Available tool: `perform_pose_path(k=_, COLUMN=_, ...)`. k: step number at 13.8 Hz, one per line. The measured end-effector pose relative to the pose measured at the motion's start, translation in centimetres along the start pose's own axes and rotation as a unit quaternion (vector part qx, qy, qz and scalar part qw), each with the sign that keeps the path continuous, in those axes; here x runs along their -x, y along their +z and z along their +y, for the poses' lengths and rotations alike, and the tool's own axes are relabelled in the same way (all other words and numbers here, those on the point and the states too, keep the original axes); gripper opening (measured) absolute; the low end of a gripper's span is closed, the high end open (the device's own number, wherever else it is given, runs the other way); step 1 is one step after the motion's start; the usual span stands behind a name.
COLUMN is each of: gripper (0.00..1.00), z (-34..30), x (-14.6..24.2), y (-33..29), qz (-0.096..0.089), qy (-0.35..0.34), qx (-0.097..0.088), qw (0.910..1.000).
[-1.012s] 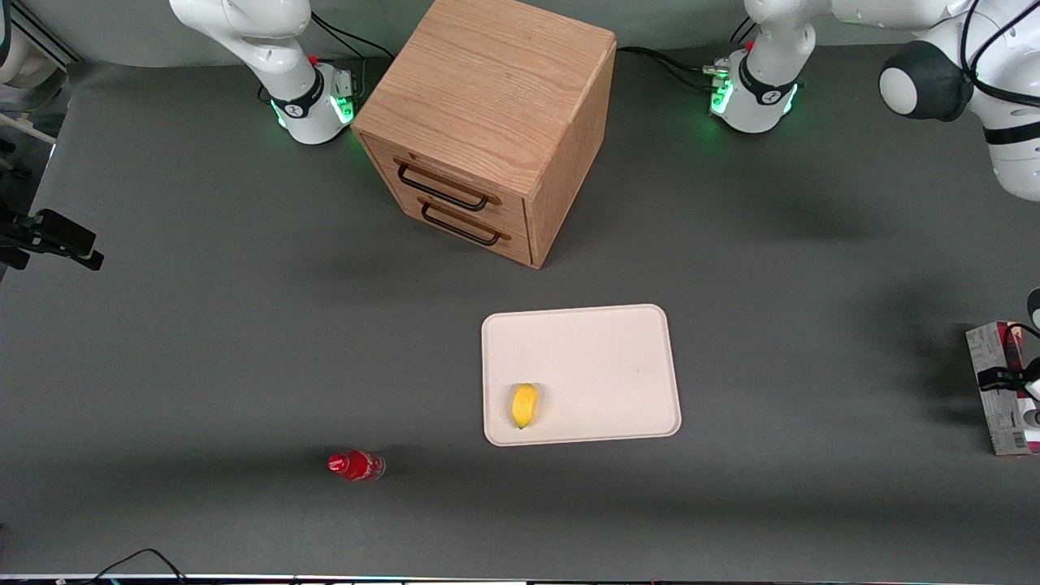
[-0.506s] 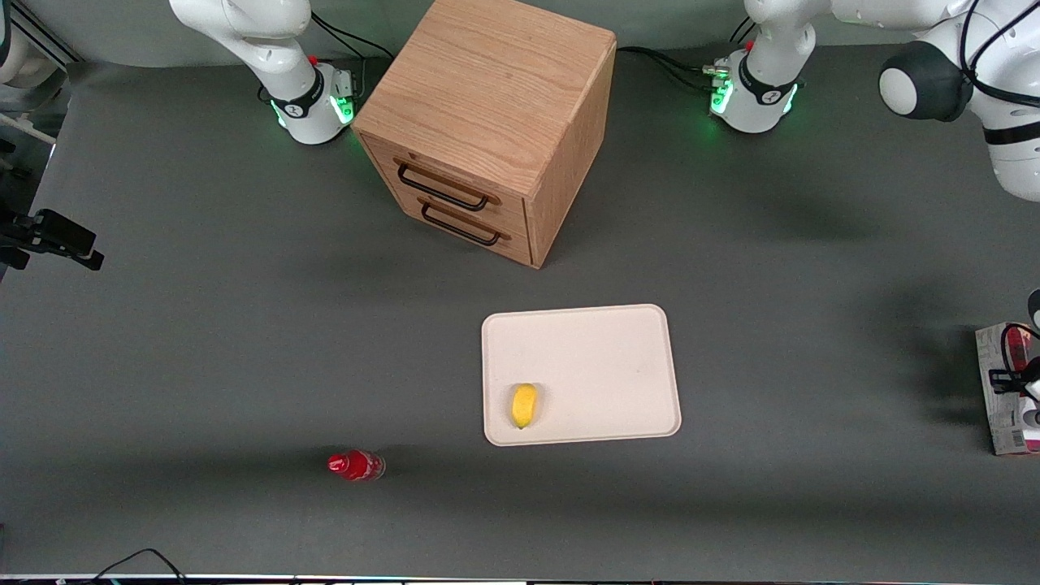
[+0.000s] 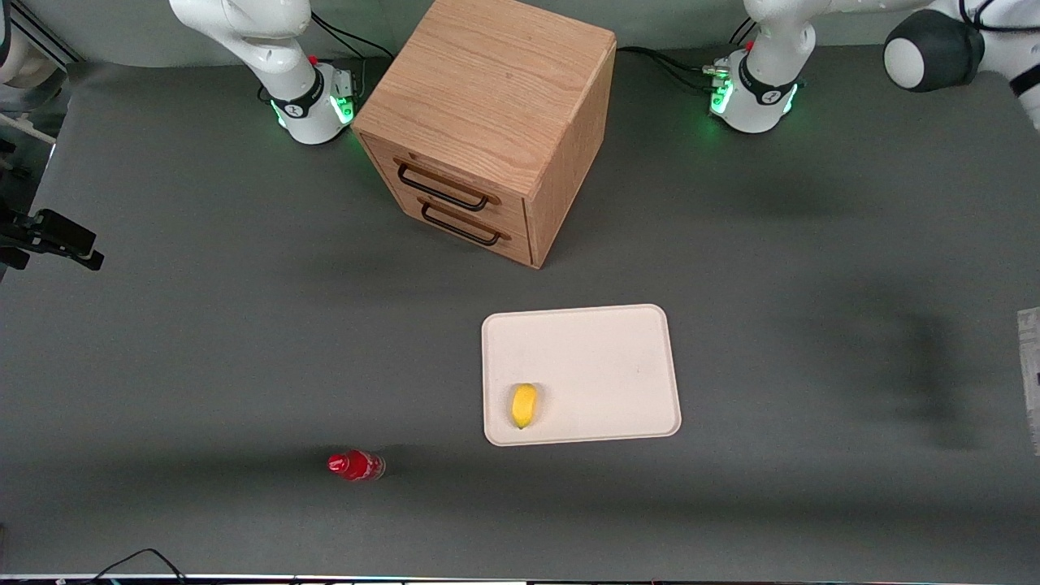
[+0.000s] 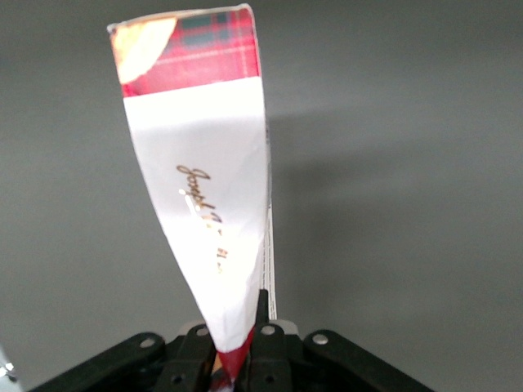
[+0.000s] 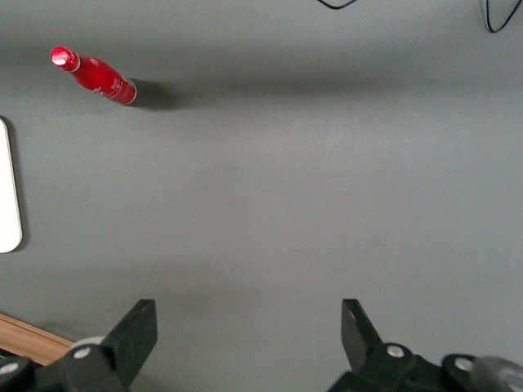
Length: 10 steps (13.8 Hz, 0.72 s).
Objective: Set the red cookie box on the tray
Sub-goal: 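Lift the cookie box with the left gripper and carry it toward the white tray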
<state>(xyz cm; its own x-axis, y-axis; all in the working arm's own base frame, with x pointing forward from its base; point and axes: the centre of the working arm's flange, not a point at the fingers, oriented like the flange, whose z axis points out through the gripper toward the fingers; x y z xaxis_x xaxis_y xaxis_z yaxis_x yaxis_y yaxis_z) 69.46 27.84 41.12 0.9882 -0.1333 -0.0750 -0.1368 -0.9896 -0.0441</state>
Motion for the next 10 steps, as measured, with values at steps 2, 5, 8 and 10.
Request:
perform_pose_path(k=2, gripper=0.12, z=3.1, x=0.9, y=-6.7, qz=-0.005, qy=-0.036, qx=0.005, qw=0.9993)
perform_pose_path(k=5, gripper=0.12, z=11.2, x=2.8, y=-15.5, qz=-0.015, qy=-0.083, qx=0.031, qw=0.9960)
perform_pose_path(k=8, gripper=0.12, z=21.2, x=4.1, y=-21.3, qz=-0.025, qy=-0.115, qx=0.047, qw=0.9919)
perform_pose_path(k=10, gripper=0.12, z=28.4, x=3.5, y=-21.6, qz=-0.036, qy=-0.133, qx=0.051, qw=0.9891)
